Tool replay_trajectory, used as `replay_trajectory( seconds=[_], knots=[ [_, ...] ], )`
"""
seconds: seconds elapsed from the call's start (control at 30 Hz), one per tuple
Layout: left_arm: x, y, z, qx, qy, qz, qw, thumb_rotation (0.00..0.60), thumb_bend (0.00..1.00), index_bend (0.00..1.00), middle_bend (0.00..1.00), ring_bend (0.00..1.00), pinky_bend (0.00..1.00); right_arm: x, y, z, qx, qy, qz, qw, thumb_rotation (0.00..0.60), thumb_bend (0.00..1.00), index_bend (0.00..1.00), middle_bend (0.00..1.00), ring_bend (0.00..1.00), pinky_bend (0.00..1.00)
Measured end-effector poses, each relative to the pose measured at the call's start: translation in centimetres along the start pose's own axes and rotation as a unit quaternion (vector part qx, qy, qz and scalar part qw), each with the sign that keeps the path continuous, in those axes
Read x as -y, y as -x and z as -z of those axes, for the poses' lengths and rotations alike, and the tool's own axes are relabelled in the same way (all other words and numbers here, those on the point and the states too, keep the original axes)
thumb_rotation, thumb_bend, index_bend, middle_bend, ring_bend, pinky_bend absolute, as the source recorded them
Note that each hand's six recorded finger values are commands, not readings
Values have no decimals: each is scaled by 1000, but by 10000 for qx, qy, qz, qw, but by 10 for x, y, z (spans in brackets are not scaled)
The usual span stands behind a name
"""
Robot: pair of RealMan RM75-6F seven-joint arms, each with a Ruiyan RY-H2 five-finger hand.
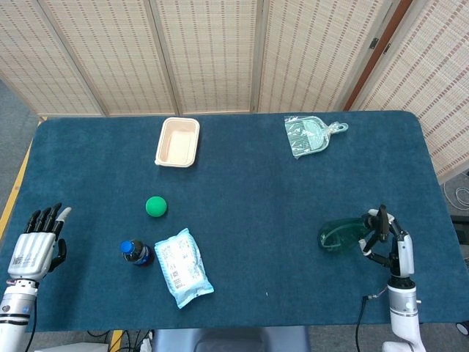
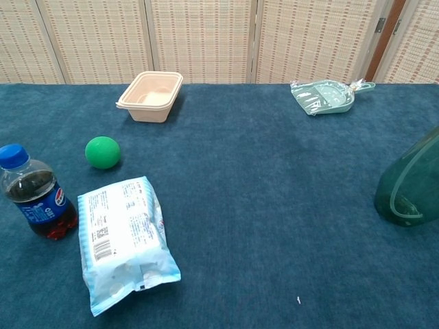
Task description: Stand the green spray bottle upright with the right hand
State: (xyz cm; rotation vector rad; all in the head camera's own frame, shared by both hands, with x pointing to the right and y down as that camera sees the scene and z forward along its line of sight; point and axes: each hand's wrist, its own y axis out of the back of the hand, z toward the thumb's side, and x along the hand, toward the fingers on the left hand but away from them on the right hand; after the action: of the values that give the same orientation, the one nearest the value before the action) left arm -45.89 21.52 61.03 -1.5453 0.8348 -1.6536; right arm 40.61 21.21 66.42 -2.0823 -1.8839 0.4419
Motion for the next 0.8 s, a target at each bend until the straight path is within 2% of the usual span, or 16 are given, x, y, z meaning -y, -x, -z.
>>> replay_trajectory(
  seconds=[0.8],
  knots=[
    [-1, 1, -3, 24, -13, -14, 10000, 600, 696, 0, 0, 0, 0, -10, -7, -4, -52, 18, 120, 9999, 600, 206, 307, 385, 413, 438]
  ],
)
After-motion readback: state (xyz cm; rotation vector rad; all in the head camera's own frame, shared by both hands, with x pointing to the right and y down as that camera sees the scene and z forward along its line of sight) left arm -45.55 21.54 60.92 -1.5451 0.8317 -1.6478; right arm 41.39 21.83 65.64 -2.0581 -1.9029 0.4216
